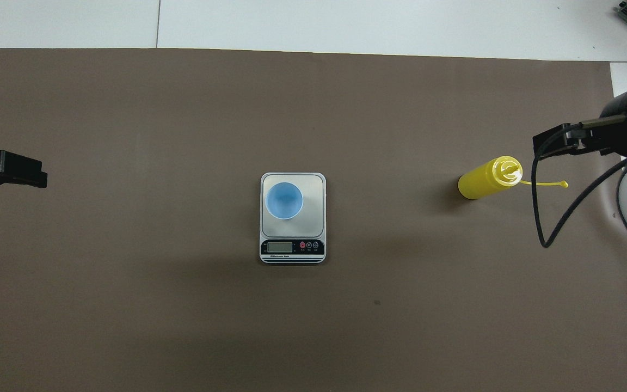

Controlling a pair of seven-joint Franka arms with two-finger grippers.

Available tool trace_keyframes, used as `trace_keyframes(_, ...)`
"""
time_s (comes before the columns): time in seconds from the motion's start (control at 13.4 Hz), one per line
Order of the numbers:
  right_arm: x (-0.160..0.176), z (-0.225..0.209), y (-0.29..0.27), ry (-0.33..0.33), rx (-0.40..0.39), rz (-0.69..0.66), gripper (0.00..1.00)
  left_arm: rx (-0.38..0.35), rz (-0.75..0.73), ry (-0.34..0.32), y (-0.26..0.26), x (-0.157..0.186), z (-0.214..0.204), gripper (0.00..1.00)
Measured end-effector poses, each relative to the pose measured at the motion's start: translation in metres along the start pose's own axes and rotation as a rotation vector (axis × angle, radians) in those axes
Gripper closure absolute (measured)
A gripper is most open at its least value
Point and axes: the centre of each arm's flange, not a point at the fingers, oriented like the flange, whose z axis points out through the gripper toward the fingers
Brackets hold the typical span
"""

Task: Pour seasoning into cup on scale with both arms

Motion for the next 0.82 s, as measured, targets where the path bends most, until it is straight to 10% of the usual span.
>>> trace_keyframes(0.82, -0.025, 0.000, -0.006, -0.016, -0.007, 0.094, 0.00, 0.000, 0.000, 0.002, 0.000, -0.001, -0.001, 0.00)
